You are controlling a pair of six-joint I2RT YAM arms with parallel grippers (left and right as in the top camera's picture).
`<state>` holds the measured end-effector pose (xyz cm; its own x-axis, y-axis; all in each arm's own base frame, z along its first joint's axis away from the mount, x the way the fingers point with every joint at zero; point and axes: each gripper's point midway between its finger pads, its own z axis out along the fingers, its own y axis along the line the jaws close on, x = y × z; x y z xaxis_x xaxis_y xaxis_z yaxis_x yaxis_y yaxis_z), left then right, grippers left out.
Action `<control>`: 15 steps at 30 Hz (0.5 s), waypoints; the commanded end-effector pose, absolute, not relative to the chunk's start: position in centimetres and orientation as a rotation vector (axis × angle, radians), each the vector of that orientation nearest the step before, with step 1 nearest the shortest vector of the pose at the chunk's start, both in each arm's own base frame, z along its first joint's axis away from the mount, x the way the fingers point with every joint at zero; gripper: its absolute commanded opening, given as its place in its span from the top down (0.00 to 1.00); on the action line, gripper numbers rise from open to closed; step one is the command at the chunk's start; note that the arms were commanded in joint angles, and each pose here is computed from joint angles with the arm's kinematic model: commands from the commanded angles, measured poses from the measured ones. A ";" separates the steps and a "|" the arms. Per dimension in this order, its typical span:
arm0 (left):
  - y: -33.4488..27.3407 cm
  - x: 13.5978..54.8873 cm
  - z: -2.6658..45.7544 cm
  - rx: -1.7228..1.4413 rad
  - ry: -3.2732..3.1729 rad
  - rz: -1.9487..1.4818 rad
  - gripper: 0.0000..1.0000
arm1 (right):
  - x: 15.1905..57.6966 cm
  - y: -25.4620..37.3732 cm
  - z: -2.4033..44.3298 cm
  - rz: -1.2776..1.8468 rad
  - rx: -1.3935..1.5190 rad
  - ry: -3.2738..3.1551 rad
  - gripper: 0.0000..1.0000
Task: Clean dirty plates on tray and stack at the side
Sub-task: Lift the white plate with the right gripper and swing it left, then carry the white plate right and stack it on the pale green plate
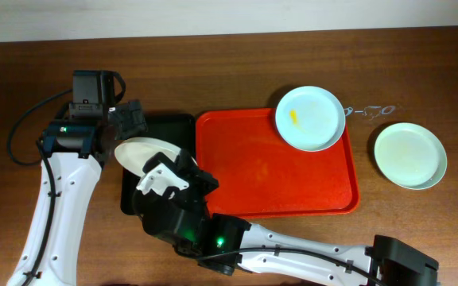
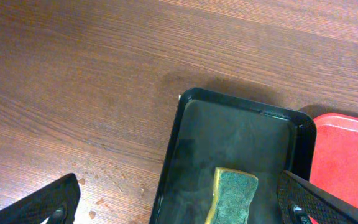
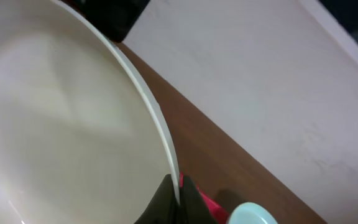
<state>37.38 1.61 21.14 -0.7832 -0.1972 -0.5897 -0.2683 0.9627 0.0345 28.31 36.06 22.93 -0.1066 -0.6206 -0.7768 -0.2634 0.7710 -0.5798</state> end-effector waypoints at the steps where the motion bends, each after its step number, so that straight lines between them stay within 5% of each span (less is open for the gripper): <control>1: 2.0 37.4 21.4 -0.331 2.489 0.175 0.01 | 28.4 36.0 24.2 -0.382 -0.673 1.668 0.96; 15: 2.0 37.4 21.4 -0.331 2.489 0.175 0.01 | 28.4 35.9 24.3 -0.463 -0.758 1.636 0.96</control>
